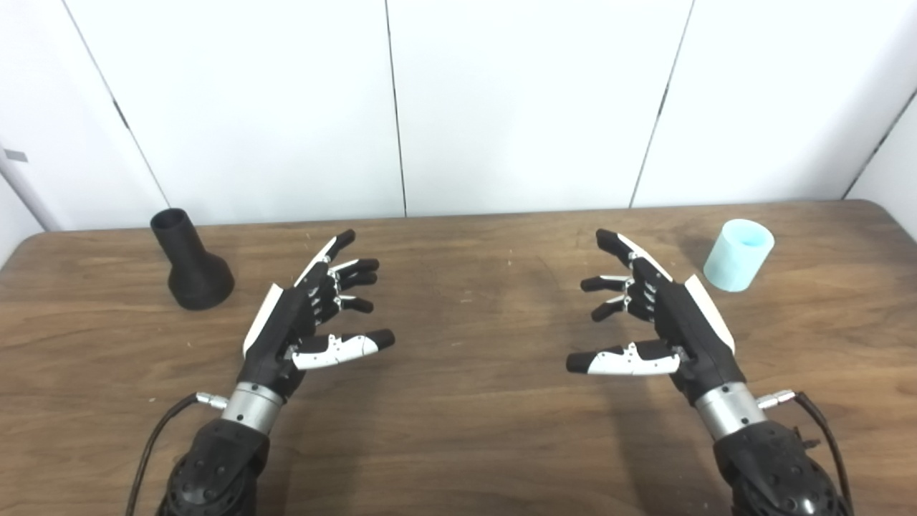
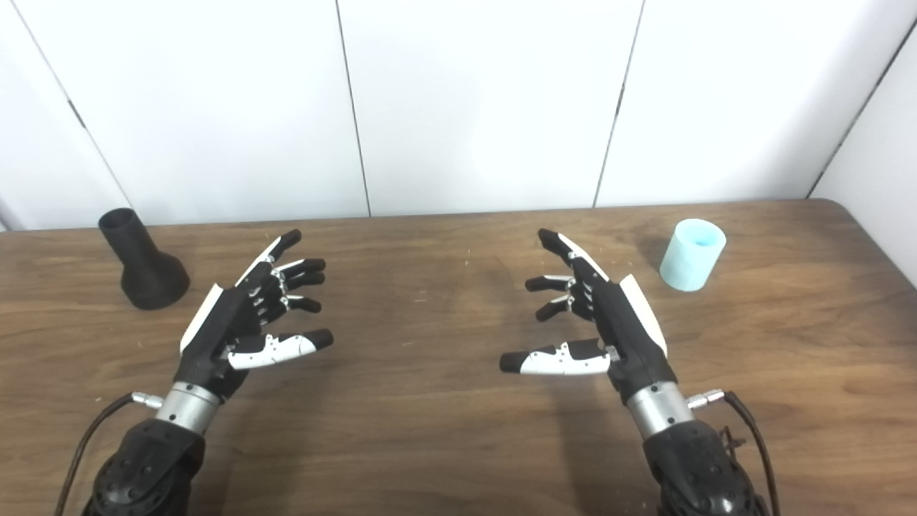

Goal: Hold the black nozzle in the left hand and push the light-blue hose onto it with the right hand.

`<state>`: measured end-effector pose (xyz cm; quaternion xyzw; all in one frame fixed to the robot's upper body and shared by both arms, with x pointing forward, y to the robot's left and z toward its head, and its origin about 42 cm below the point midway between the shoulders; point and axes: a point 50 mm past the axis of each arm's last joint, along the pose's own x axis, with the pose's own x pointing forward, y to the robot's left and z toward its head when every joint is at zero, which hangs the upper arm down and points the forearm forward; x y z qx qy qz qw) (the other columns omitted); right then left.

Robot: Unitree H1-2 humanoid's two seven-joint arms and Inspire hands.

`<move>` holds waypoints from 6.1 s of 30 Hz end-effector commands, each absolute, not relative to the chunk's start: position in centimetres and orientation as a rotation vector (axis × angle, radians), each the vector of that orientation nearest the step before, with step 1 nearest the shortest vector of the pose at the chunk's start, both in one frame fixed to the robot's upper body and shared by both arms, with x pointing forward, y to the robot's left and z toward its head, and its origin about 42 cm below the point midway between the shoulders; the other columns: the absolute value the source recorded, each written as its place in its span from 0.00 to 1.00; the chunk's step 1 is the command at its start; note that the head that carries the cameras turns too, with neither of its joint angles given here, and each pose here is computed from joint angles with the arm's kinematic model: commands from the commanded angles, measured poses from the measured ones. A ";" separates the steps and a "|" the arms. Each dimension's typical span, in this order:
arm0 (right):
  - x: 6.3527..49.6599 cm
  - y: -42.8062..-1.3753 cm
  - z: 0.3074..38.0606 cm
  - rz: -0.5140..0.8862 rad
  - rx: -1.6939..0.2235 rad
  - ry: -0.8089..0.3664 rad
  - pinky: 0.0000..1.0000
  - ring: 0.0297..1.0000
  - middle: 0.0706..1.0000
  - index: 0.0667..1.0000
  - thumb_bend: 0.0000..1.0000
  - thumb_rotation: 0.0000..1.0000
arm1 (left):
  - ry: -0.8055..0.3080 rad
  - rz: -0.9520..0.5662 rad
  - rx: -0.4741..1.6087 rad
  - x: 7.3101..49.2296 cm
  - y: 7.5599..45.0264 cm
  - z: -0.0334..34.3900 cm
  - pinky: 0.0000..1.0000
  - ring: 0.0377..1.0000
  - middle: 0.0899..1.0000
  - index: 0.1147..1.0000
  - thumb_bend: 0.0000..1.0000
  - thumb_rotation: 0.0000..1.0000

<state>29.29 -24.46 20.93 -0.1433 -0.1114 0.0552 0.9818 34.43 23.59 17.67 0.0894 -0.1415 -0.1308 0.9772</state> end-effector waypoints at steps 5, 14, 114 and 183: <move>29.4 -24.3 23.0 0.117 -0.279 -0.315 0.53 0.72 0.92 0.90 0.81 0.12 | -0.380 -0.267 0.204 35.3 23.5 19.8 0.61 0.78 0.76 0.88 0.73 0.02; 29.4 -24.2 22.9 0.116 -0.285 -0.317 0.53 0.71 0.92 0.90 0.81 0.12 | -0.379 -0.267 0.201 35.3 23.5 19.8 0.61 0.78 0.76 0.88 0.73 0.01; 30.0 -29.7 21.4 0.076 -0.272 -0.324 0.47 0.71 0.94 1.00 0.62 0.00 | 0.159 0.468 0.939 42.1 39.2 26.7 1.00 1.00 0.94 0.98 1.00 0.38; 28.8 -29.8 22.4 0.086 -0.277 -0.309 0.46 0.69 0.92 0.98 0.63 0.06 | 0.312 0.271 1.222 46.1 35.7 17.4 0.81 0.66 0.53 0.41 0.52 0.06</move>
